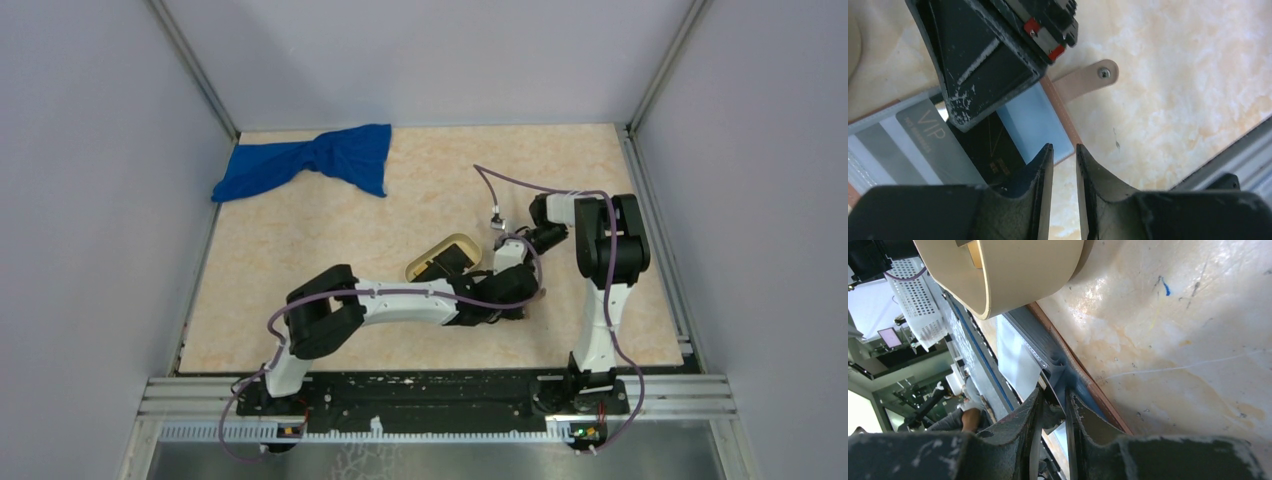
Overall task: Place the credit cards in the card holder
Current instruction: Insert the credit card into the card holder.
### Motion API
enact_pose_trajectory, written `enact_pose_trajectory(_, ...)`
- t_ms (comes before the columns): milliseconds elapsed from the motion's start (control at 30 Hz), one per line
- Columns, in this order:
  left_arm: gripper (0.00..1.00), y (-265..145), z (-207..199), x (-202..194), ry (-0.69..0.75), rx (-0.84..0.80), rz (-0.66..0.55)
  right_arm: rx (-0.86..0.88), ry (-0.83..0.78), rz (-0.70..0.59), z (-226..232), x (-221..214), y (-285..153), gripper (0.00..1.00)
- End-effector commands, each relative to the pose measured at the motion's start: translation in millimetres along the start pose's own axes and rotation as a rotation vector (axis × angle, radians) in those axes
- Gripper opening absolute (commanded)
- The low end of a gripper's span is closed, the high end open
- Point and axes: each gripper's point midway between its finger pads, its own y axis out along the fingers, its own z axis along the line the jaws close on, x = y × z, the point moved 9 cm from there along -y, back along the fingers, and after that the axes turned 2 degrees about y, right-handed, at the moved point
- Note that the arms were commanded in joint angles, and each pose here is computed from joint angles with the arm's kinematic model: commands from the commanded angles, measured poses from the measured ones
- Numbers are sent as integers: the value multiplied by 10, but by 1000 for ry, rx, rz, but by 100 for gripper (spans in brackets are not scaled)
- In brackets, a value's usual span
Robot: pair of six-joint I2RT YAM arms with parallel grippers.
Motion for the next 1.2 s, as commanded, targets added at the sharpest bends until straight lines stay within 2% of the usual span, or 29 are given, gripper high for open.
enact_pose_trajectory(0,30,67,33,-9,13,151,21,-12,-62,-22,-58,76,45,22)
enact_pose_trajectory(367,31,354,59,18,92,410,24,-9,-59,-18,-65,67,50,21)
enact_pose_trajectory(867,37,312,278,-32,116,574,-2,-6,-62,-22,-58,73,46,22)
enact_pose_trajectory(1167,42,248,348,-9,106,636,-33,-25,-151,-89,138,153,-116,38)
